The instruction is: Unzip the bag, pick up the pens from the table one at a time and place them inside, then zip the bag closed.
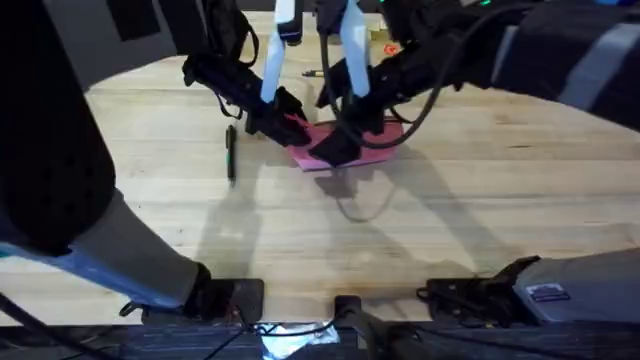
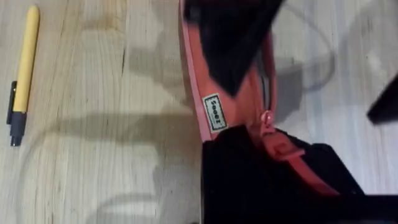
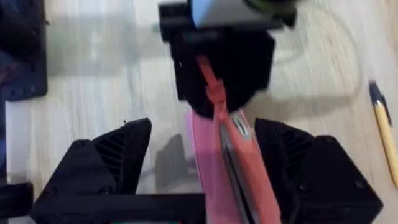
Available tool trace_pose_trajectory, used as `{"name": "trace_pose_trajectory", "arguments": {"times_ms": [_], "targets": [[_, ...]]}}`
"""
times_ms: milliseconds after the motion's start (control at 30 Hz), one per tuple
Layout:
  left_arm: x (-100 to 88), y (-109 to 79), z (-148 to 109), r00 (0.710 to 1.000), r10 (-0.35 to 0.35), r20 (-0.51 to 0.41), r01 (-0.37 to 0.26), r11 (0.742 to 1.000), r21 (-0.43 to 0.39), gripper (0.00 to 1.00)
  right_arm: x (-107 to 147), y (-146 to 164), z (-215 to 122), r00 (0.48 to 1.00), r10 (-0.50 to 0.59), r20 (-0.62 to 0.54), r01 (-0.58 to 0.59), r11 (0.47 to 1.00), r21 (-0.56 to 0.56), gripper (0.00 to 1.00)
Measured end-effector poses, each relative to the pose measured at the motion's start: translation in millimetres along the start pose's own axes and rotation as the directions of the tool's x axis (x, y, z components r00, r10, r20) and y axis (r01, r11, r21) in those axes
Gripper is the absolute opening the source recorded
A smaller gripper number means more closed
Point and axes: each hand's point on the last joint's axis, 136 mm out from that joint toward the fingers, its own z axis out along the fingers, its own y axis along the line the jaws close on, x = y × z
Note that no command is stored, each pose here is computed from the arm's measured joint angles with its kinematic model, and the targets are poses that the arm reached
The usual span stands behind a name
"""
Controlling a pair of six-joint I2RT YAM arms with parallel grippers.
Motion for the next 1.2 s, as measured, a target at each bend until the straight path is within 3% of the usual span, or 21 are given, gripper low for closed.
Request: {"name": "trace_pose_trajectory", "arguments": {"times_ms": [433,467,533,667,700,1200], "targets": [[0.0,0.0,0,1.0,0.0,0.0,0.0,1.0,0.0,0.042,27,-9,-56,0.984,0.046,-0.173,-0.006,0.975,0.222,0.996],[0.0,0.1,0,1.0,0.001,0.0,-0.001,1.0,0.0,0.079,27,-10,-58,0.984,0.044,-0.174,-0.002,0.973,0.232,0.996],[-0.6,0.0,0,1.0,0.001,0.004,-0.001,1.0,0.0,0.278,26,-10,-62,0.984,0.04,-0.174,0.004,0.969,0.247,0.995],[-1.5,0.1,0,1.0,0.005,0.008,-0.005,1.0,0.0,0.898,25,-11,-65,0.984,0.037,-0.174,0.01,0.965,0.261,0.995],[-1.4,0.1,0,1.0,0.002,0.008,-0.002,1.0,0.0,0.966,25,-11,-65,0.984,0.037,-0.175,0.011,0.965,0.262,0.995],[-2.0,0.6,0,1.0,0.003,0.008,-0.003,1.0,-0.001,0.994,25,-15,-68,0.984,0.039,-0.172,0.01,0.96,0.278,0.996]]}}
